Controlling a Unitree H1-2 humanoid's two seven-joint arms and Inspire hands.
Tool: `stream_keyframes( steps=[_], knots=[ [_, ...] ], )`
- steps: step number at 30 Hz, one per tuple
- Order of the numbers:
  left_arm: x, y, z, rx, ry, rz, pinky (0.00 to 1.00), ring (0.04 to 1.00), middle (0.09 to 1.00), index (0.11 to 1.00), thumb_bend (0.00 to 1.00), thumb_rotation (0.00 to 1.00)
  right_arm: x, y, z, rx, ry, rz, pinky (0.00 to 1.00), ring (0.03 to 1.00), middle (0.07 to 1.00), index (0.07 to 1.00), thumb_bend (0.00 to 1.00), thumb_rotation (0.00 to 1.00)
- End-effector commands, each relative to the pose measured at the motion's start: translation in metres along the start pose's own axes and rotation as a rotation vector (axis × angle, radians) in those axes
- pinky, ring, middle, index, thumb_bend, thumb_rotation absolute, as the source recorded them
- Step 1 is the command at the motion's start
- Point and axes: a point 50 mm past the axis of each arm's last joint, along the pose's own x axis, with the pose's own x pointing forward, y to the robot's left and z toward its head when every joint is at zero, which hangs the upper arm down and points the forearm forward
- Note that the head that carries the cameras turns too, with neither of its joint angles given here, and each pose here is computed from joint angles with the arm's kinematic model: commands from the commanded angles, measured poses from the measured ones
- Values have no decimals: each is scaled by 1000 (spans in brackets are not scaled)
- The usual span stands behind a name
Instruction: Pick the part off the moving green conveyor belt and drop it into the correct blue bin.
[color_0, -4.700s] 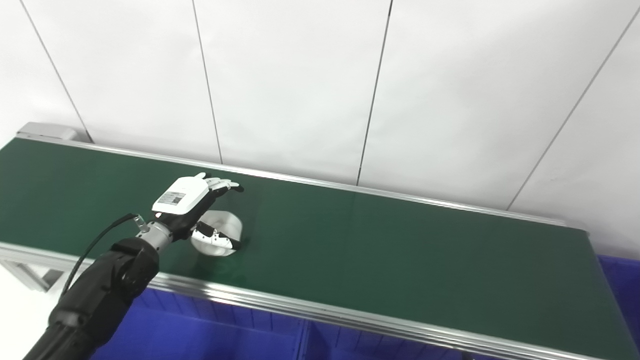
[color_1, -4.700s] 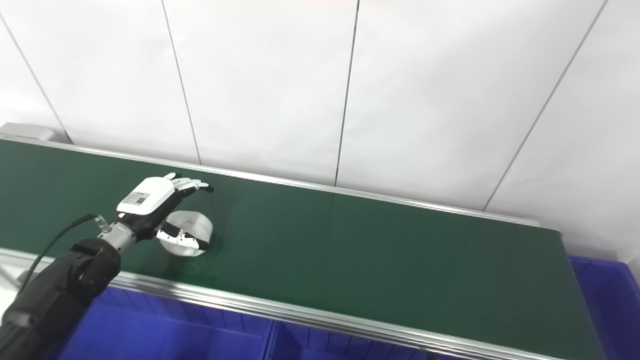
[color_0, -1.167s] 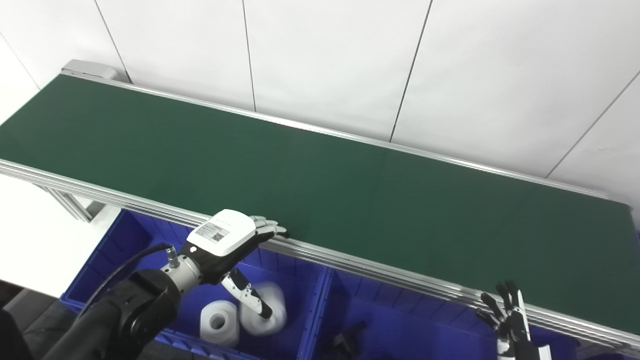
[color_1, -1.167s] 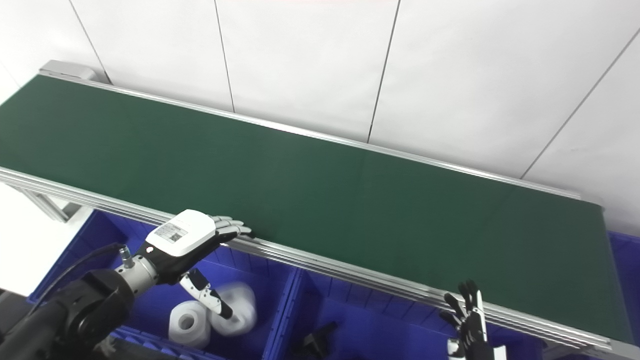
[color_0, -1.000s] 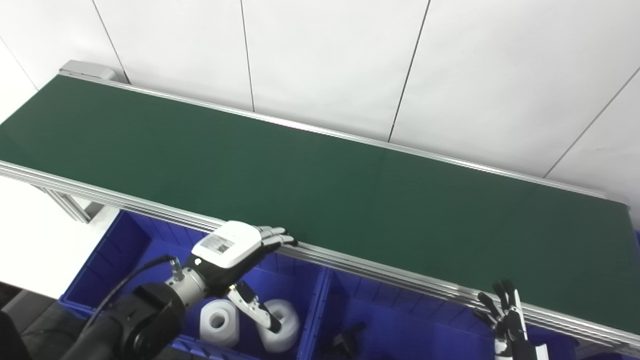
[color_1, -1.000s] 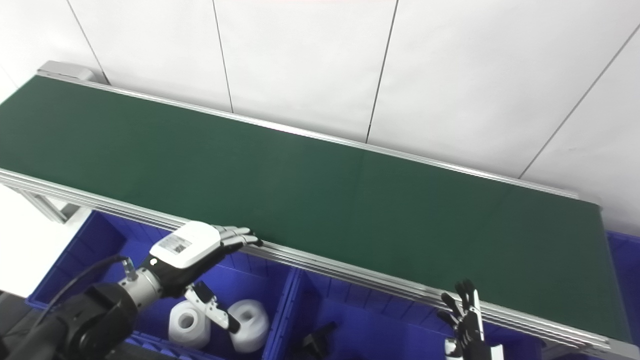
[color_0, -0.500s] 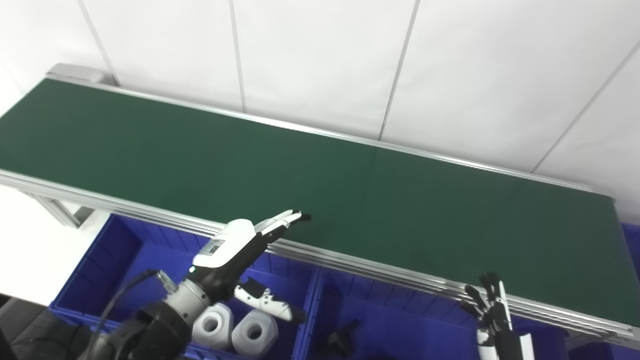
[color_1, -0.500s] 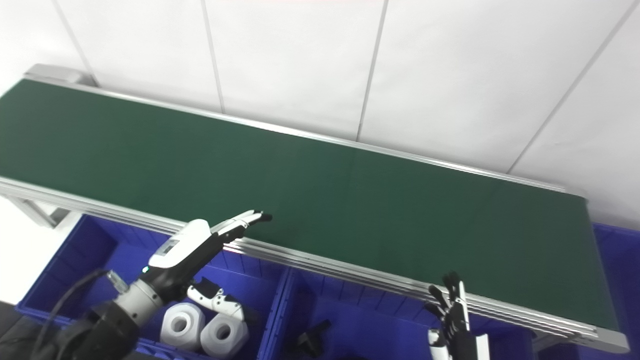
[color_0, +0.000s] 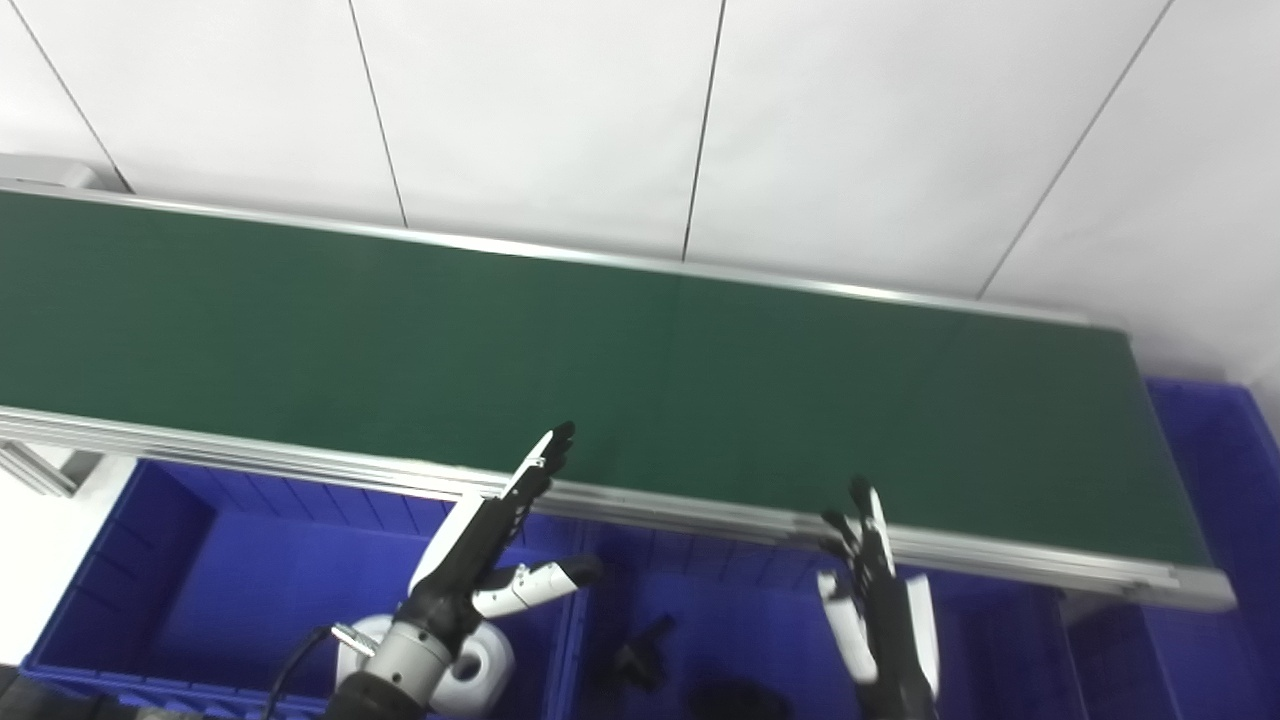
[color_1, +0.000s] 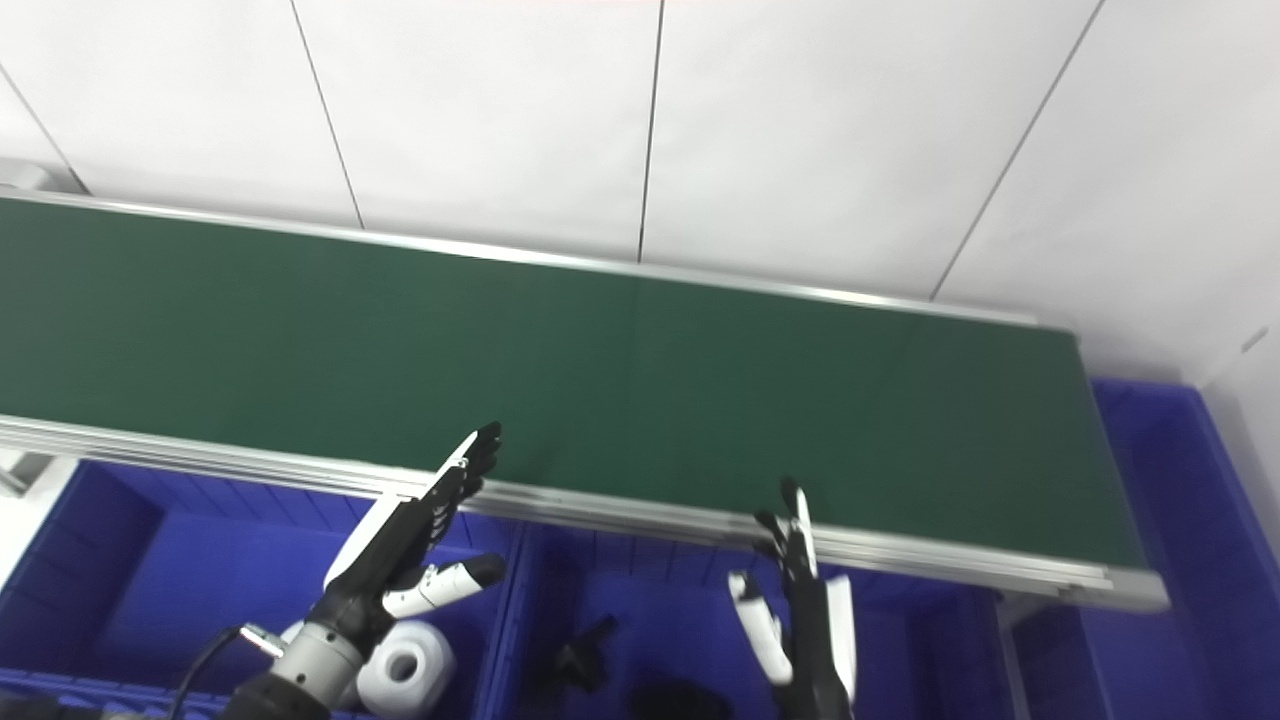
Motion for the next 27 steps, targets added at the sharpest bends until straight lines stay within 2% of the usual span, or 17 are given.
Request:
stream_keyframes(
  steps=[1, 6, 14, 17, 22, 27],
  knots=[
    [11, 5, 15, 14, -111, -1, 1000, 1000, 1000, 1000, 684, 644, 8, 3, 9, 4, -43, -39, 839, 888, 983, 984, 753, 991],
    [24, 3, 22, 16, -140, -17, 998, 1000, 1000, 1000, 649, 597, 10, 0, 10, -26, -35, -77, 826, 871, 973, 975, 754, 988],
    [35, -5, 37, 12, -165, -32, 973, 992, 1000, 1000, 642, 620, 7, -8, 17, -17, -16, -94, 837, 882, 983, 982, 718, 965],
    [35, -8, 39, 6, -177, -23, 972, 989, 1000, 1000, 634, 642, 4, -8, 17, -27, -16, -97, 819, 892, 984, 986, 729, 994],
    [30, -8, 38, 0, -208, 51, 981, 1000, 1000, 997, 633, 664, 3, -8, 21, -13, -15, -98, 810, 885, 984, 981, 722, 973],
    [23, -5, 26, -67, -232, 199, 987, 993, 999, 1000, 593, 720, 2, -8, 24, 0, -15, -85, 827, 885, 990, 986, 724, 976]
  ],
)
